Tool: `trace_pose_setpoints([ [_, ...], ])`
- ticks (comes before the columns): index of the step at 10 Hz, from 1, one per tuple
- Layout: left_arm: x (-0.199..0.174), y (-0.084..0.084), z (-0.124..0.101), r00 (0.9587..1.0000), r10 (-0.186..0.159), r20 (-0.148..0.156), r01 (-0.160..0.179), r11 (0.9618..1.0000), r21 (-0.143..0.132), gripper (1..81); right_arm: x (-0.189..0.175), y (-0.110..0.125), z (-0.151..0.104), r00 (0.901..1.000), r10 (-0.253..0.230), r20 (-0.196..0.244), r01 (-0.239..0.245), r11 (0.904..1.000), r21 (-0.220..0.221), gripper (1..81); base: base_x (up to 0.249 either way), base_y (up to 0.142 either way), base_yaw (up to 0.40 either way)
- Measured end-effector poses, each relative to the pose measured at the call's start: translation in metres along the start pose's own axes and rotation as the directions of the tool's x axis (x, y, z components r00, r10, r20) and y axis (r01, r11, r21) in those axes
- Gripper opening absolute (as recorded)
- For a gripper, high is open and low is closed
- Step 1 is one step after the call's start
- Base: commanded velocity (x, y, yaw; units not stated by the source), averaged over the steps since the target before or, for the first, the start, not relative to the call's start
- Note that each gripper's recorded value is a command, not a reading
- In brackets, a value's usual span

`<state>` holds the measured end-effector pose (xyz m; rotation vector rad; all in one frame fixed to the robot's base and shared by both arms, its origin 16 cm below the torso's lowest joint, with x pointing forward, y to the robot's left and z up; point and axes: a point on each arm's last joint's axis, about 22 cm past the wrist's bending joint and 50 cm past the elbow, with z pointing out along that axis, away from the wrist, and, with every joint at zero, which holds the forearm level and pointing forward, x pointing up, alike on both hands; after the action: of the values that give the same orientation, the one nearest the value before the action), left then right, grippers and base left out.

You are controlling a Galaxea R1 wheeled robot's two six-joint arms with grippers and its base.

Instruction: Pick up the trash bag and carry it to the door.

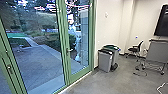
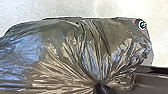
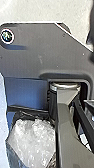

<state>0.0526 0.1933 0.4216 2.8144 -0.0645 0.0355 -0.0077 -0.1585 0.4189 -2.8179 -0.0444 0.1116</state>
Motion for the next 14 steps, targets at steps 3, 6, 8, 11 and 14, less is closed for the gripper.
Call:
trace_pose_setpoints([
  [3,0.001,0.0,0.0,1.0,0.0,0.0,0.0,1.0,0.0,1.0,0.001,0.0,0.0,1.0,0.0,0.0,0.0,1.0,0.0,81.1,0.176,-0.025,0.0],
  [6,-0.005,0.0,0.0,1.0,-0.001,0.004,0.001,1.0,0.0,1.0,-0.002,-0.001,0.001,1.0,0.0,0.002,0.0,1.0,0.001,81.1,0.175,0.0,0.0],
  [8,-0.002,0.001,0.0,1.0,0.0,0.003,0.0,1.0,-0.001,1.0,0.002,-0.001,0.0,1.0,-0.002,-0.003,0.002,1.0,0.001,81.1,0.175,0.0,0.0],
  [11,-0.002,0.0,0.0,1.0,0.001,0.002,-0.001,1.0,0.0,1.0,0.0,-0.001,0.0,1.0,-0.002,0.0,0.002,1.0,0.001,81.1,0.175,0.0,0.0],
  [14,-0.002,0.0,0.0,1.0,0.001,0.003,-0.001,1.0,0.0,1.0,-0.011,0.009,0.0,0.9999,-0.002,0.01,0.003,0.9998,-0.019,81.1,0.175,0.0,0.0],
])
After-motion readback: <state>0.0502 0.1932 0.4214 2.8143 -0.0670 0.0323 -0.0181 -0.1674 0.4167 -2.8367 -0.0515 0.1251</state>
